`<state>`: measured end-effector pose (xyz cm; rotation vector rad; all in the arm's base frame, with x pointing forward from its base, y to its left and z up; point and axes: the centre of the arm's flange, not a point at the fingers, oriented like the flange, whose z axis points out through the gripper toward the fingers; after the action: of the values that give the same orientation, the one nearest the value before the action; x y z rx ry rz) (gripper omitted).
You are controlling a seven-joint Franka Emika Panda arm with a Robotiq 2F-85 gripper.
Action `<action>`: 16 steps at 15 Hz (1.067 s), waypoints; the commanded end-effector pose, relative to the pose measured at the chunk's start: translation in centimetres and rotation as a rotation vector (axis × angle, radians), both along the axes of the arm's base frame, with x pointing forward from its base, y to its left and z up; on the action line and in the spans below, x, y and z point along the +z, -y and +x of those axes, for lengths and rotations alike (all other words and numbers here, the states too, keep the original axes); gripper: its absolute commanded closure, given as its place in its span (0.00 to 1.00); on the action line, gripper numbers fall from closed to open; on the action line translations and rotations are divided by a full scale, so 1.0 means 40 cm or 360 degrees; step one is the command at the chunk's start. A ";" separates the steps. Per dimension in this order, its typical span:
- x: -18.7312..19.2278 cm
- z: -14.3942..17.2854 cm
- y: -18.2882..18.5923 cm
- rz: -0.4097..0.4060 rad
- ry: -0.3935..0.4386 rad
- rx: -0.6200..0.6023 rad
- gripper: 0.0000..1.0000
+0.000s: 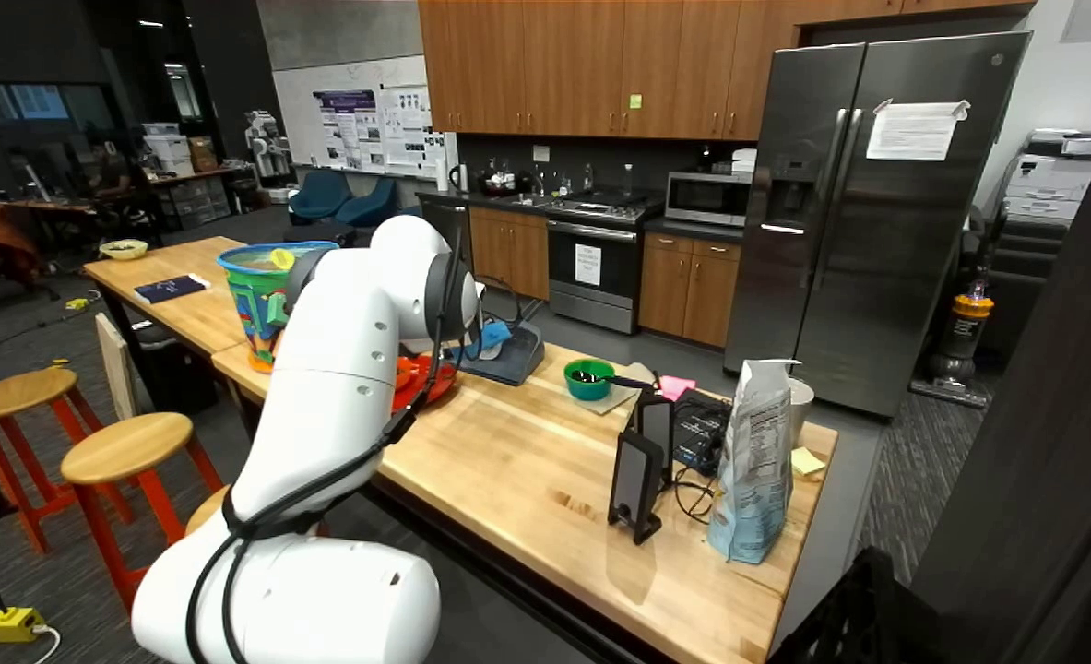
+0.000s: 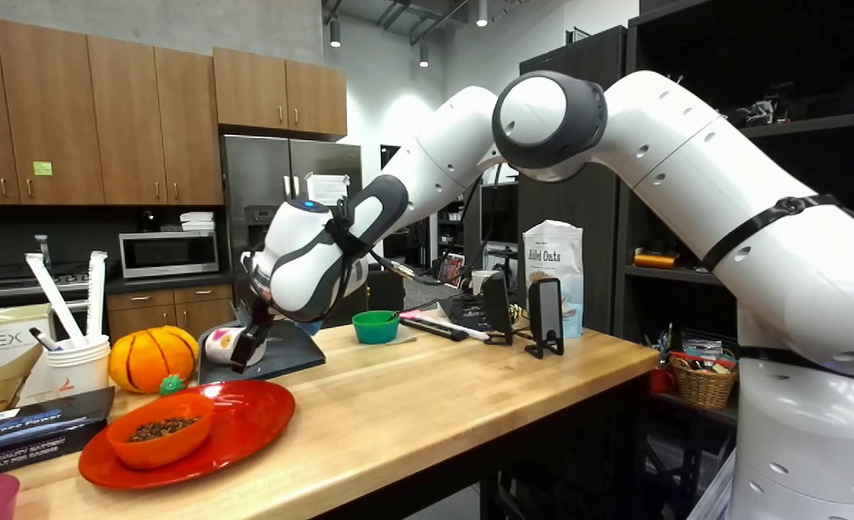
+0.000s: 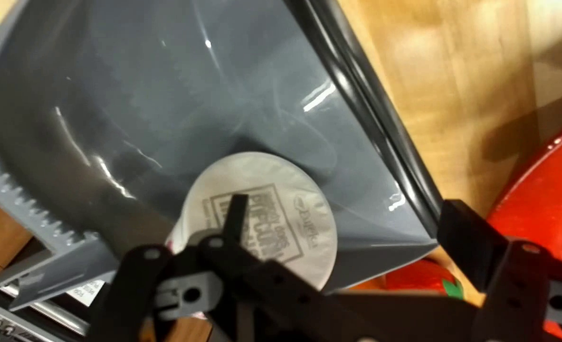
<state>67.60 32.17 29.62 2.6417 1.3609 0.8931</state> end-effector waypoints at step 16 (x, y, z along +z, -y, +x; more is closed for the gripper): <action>0.034 0.056 0.083 -0.0065 0.0393 -0.0560 0.00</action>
<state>70.98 28.53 31.06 2.5560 0.8881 1.0426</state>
